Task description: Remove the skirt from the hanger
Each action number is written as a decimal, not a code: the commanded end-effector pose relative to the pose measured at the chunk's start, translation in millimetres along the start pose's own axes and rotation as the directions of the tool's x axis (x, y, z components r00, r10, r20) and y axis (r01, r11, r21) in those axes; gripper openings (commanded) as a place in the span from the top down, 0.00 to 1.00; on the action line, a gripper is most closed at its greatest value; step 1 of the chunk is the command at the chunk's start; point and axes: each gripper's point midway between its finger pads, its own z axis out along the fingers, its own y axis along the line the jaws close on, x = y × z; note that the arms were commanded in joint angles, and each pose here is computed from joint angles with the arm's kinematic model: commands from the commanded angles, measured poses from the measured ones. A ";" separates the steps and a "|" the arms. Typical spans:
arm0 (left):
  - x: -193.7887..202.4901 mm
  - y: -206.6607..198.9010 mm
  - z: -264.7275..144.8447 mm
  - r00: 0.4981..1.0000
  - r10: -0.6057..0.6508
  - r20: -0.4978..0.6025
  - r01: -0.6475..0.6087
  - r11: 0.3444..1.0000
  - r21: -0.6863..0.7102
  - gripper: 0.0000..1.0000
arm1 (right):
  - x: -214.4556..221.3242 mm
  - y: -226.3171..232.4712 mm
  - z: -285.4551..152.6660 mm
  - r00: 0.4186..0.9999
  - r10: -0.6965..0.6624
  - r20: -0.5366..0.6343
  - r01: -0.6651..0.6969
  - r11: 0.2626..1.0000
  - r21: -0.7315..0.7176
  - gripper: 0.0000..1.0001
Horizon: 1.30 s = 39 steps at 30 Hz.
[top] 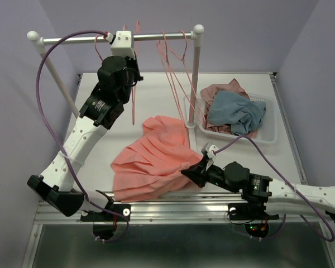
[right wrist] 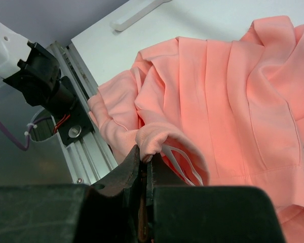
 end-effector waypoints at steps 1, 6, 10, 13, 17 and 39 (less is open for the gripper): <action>-39.9 -0.8 -23.6 0.992 -0.037 0.121 0.029 0.997 0.072 1.00 | -37.1 14.0 1.7 0.996 0.005 0.092 -0.002 1.000 -0.031 0.99; -36.1 3.2 -26.9 0.993 -0.004 0.121 -0.004 0.998 0.067 1.00 | -38.8 15.7 2.3 0.995 0.001 0.097 0.003 0.999 -0.038 0.99; -32.1 1.3 -25.5 0.994 0.010 0.113 -0.018 0.997 0.075 1.00 | -39.0 15.3 2.2 0.995 0.000 0.100 0.004 0.999 -0.038 0.99; -27.3 -1.3 -24.8 0.994 0.017 0.105 -0.026 0.996 0.090 1.00 | -37.2 14.5 2.2 0.995 -0.001 0.096 0.005 0.999 -0.035 0.99; -25.2 -1.8 -23.0 0.994 0.028 0.107 -0.038 0.995 0.088 1.00 | -37.3 13.8 1.1 0.995 -0.002 0.101 0.005 0.999 -0.035 0.99; -12.9 -3.3 19.8 0.997 0.046 0.068 -0.046 0.999 -0.014 1.00 | -40.5 8.8 0.1 0.994 -0.019 0.108 0.020 1.000 -0.006 0.99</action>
